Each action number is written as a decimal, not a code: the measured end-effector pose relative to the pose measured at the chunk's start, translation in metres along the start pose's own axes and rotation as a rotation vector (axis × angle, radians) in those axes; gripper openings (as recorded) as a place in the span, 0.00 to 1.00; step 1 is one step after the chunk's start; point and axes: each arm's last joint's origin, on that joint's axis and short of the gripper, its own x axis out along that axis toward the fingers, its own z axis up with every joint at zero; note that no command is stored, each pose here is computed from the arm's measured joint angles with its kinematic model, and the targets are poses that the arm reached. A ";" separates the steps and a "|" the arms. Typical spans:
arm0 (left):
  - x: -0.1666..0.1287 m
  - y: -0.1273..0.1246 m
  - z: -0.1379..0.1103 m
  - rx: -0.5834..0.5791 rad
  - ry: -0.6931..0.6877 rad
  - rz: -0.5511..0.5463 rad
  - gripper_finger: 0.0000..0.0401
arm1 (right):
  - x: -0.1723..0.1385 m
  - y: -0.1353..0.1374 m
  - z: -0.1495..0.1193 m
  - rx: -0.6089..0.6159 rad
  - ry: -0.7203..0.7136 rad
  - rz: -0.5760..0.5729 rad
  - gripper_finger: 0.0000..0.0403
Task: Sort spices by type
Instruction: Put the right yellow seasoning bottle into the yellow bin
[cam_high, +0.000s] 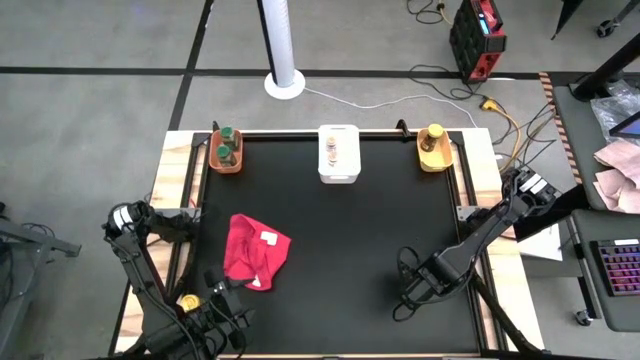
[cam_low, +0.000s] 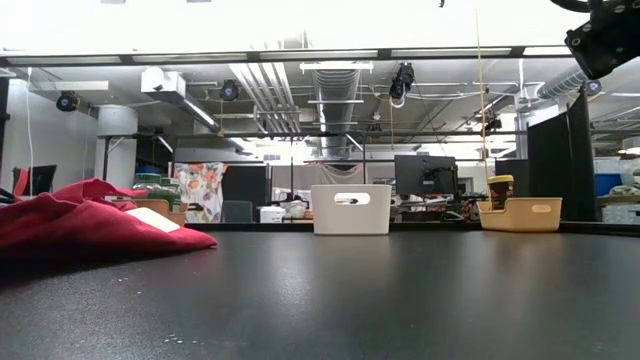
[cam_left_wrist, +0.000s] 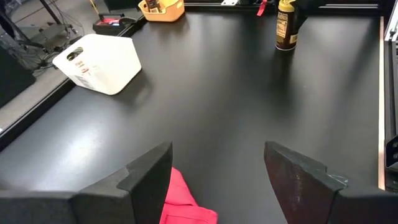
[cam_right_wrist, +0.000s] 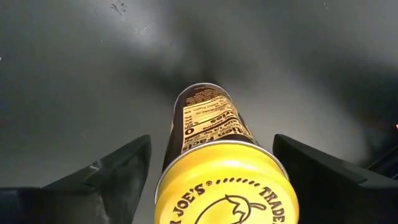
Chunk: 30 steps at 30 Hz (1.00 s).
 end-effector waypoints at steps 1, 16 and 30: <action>0.000 0.000 0.000 0.000 0.000 0.000 0.59 | 0.000 0.000 0.000 0.000 0.000 0.000 0.80; 0.000 0.000 0.000 -0.001 -0.002 0.000 0.59 | -0.001 0.000 0.000 -0.013 0.032 0.006 0.52; 0.000 0.000 0.002 0.013 -0.080 0.006 0.59 | -0.060 0.019 0.027 -0.087 -0.072 0.137 0.52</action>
